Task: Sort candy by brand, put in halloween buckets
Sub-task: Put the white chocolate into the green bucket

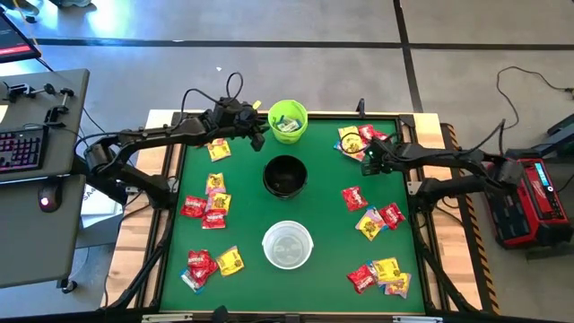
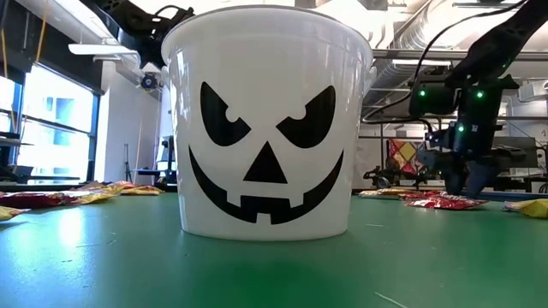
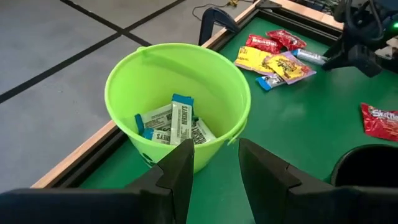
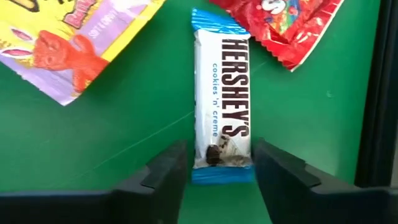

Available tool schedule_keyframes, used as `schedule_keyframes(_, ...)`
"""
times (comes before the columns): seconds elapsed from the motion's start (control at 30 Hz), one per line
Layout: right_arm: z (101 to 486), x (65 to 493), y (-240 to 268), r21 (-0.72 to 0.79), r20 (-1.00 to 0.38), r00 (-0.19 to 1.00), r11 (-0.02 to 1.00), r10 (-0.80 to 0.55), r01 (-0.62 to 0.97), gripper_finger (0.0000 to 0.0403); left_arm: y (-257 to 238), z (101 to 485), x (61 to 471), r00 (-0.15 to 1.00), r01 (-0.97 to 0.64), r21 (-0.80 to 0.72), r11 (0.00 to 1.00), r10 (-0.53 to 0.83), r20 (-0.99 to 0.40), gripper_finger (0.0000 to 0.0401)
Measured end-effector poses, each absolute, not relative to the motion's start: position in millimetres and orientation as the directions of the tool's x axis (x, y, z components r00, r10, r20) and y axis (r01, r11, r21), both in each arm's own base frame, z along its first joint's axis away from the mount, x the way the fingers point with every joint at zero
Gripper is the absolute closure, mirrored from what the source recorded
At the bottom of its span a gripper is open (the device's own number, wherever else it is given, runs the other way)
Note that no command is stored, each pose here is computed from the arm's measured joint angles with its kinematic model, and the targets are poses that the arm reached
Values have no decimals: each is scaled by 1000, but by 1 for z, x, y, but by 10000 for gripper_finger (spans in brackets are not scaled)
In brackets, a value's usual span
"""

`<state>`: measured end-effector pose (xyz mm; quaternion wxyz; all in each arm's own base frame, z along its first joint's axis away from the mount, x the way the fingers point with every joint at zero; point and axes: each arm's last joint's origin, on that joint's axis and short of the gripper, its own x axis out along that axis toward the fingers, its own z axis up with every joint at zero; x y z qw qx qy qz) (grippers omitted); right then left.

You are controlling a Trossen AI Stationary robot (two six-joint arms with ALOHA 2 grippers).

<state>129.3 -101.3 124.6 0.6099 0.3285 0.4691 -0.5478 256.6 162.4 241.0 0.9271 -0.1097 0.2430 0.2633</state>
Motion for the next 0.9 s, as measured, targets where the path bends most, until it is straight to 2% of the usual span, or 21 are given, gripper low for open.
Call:
schedule_keyframes(0.17,124,132,-97,-110,-930,-38,179,-366,978,308,160,241,258,740,-544,-67,837,440,-508,281)
schedule_keyframes(0.27,124,133,-95,-103,-929,-36,163,-368,981,332,160,241,258,740,-544,-67,837,440,-509,281)
schedule_keyframes(0.43,129,137,-95,-64,-942,-5,166,-335,984,335,160,241,258,739,-544,-66,836,441,-508,281)
schedule_keyframes(0.7,147,154,-99,95,-966,139,203,-217,975,333,159,241,258,739,-544,-66,836,441,-509,282)
schedule_keyframes(0.9,151,160,-98,235,-961,254,161,-110,959,349,157,241,260,743,-537,-66,841,434,-509,282)
